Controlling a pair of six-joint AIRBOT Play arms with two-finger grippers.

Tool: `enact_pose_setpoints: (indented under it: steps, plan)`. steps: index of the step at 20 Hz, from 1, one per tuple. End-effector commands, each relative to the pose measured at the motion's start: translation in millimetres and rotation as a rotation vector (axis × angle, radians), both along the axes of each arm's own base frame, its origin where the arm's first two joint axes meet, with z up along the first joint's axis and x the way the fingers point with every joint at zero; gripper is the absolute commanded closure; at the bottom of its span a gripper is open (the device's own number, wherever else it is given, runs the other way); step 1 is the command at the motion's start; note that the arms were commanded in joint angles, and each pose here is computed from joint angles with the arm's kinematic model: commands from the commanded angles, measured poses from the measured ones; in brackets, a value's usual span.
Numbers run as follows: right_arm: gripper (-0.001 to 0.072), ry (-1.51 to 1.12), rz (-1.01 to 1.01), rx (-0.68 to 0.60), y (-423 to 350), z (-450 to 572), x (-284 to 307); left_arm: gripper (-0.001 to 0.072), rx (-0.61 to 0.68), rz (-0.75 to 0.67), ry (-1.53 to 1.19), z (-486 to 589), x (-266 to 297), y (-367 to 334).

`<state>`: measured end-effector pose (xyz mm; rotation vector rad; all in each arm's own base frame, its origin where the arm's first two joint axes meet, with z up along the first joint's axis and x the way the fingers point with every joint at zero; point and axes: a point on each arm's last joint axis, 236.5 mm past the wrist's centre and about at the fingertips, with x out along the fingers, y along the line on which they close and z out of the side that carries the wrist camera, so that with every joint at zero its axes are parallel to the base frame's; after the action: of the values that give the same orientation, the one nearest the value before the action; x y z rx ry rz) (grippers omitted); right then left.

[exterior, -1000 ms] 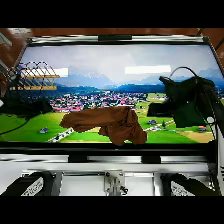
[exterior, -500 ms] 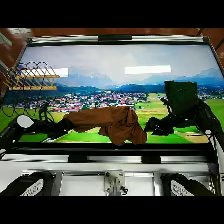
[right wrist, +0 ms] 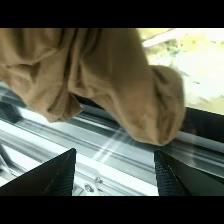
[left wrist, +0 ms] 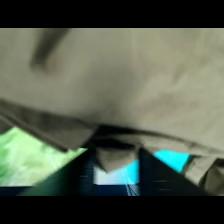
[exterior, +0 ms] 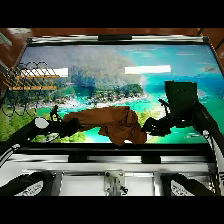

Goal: Fold the shirts.

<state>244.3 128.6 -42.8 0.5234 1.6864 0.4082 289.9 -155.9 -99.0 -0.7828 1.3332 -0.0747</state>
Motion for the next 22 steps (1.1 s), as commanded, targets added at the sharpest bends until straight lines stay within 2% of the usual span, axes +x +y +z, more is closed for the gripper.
enact_pose_setpoints:
  steps: [1, 2, 3, 10, 11, 12, 13, 14, 16, 18, 20, 22]
  plan:
    - [0.0053, 0.034, 0.072, -0.037, 8, -17, -9, 0.0498, 0.000, 0.046, -0.026, -4, 12, 1]
    - [0.0053, 0.057, 0.094, -0.054, 7, -25, -13, 0.0619, 0.000, 0.044, -0.024, -4, 11, 1]
    - [0.0053, 0.084, 0.111, -0.069, 6, -33, -17, 0.0671, -0.001, 0.041, -0.021, -4, 10, 0]
    - [0.0056, 0.144, 0.043, -0.113, 16, -70, -10, 0.0672, -0.004, 0.023, -0.075, 11, 15, -1]
    - [0.0151, 0.148, 0.054, -0.119, 19, -74, -12, 0.0672, 0.001, 0.005, -0.102, 16, 17, -1]
    - [0.0390, 0.149, 0.070, -0.126, 22, -77, -14, 0.0672, 0.004, -0.008, -0.130, 23, 19, 0]
    - [0.0575, 0.143, 0.082, -0.138, 21, -78, -14, 0.0672, 0.005, -0.020, -0.164, 32, 24, 0]
    - [0.0654, 0.144, 0.097, -0.151, 17, -76, -15, 0.0673, 0.011, -0.036, -0.206, 43, 30, 1]
    - [0.0653, 0.109, 0.181, -0.240, -6, -60, -12, 0.0674, 0.038, -0.082, -0.304, 78, 45, 4]
    - [0.0654, -0.010, 0.277, -0.421, -51, -23, 7, 0.0674, 0.109, -0.136, -0.441, 134, 65, 16]
    - [0.0654, -0.240, 0.288, -0.625, -95, 47, 48, 0.0674, 0.189, -0.128, -0.641, 221, 89, 39]
    - [0.0654, -0.555, 0.186, -0.778, -126, 148, 88, 0.0673, 0.241, -0.054, -0.897, 337, 98, 64]
